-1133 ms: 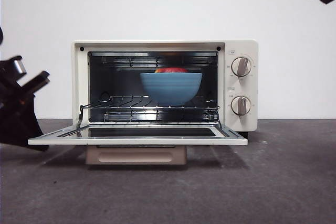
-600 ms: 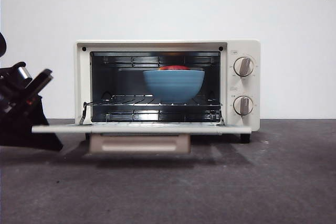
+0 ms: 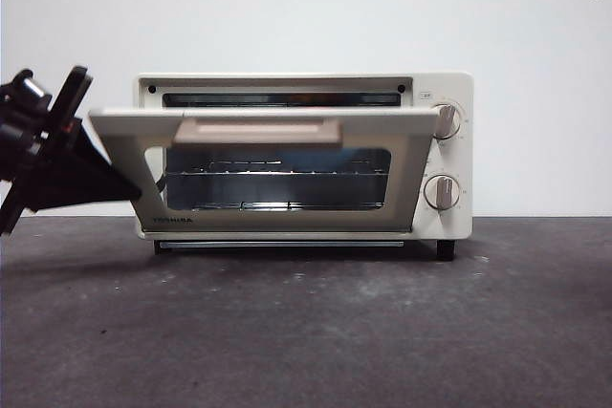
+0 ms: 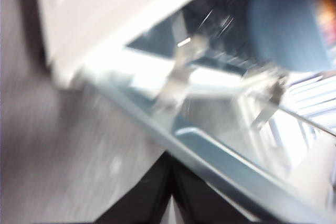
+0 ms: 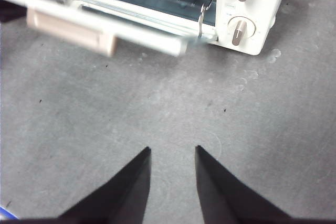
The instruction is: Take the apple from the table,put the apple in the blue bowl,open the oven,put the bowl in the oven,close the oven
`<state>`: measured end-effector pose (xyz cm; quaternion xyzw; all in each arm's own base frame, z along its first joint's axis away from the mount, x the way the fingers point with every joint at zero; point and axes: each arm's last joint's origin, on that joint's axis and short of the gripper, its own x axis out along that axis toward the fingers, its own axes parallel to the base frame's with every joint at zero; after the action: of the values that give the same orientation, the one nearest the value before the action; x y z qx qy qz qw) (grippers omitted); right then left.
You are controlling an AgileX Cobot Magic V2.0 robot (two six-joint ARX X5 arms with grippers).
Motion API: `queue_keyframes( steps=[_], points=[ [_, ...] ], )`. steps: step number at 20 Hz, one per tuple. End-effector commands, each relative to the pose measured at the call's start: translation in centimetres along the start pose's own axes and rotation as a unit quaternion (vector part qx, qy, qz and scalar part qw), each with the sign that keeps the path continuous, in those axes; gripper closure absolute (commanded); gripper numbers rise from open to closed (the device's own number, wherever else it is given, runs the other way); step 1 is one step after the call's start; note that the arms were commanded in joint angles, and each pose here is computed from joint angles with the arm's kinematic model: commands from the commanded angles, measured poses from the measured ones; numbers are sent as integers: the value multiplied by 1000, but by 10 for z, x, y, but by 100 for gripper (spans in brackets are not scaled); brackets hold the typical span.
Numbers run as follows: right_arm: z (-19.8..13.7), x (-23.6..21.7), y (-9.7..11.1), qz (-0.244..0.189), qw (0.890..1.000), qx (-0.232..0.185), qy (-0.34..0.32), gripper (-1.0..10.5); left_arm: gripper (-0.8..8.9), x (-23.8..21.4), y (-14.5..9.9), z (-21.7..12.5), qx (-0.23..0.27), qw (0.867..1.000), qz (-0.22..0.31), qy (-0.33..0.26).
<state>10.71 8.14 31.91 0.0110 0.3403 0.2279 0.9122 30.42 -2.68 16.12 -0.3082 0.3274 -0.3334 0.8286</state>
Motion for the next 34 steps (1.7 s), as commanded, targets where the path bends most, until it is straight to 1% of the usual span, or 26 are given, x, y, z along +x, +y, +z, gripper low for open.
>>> queue_keyframes(
  steps=[1, 4, 8, 11, 14, 16, 19, 22, 24, 25, 26, 27, 29, 34],
  points=[
    [2, -1, 2, 4, 1000, 7, -4, 811, 807, 1, -4, 13, 8, 999, -15, -36],
    [2, -1, 2, 4, 1000, 9, -4, 811, 807, -1, -6, 18, 18, 998, -12, -65],
    [2, 0, 2, 3, 1000, 8, -4, 811, 807, -1, -7, 19, 18, 998, -13, -65],
    [3, 0, 2, 4, 1000, 3, -5, 811, 807, -6, -16, 19, 22, 998, -11, -59],
    [4, 0, 2, 6, 1000, -9, -14, 811, 806, -19, -39, 20, 54, 997, -7, -53],
    [7, 0, 3, 11, 999, -15, -30, 811, 806, -29, -58, 16, 85, 995, 24, -53],
    [13, 0, 5, 20, 997, -28, -66, 811, 806, -49, -93, 6, 142, 986, 77, -52],
    [13, 10, 6, 31, 994, -36, -98, 811, 806, -70, -126, -6, 178, 977, 95, -66],
    [6, 24, 6, 49, 992, -37, -112, 811, 806, -85, -146, -14, 201, 970, 108, -87],
    [1, 32, 6, 65, 990, -38, -120, 812, 806, -93, -155, -20, 214, 965, 117, -95],
    [-3, 39, 6, 79, 987, -41, -132, 821, 806, -99, -161, -24, 219, 962, 127, -101],
    [-7, 46, 6, 94, 983, -41, -151, 867, 806, -106, -166, -30, 230, 958, 140, -103],
    [-11, 53, 6, 101, 978, -40, -178, 951, 806, -112, -170, -36, 240, 954, 150, -100],
    [-16, 60, 5, 103, 973, -38, -205, 942, 806, -120, -175, -41, 245, 953, 147, -102]
  ],
)
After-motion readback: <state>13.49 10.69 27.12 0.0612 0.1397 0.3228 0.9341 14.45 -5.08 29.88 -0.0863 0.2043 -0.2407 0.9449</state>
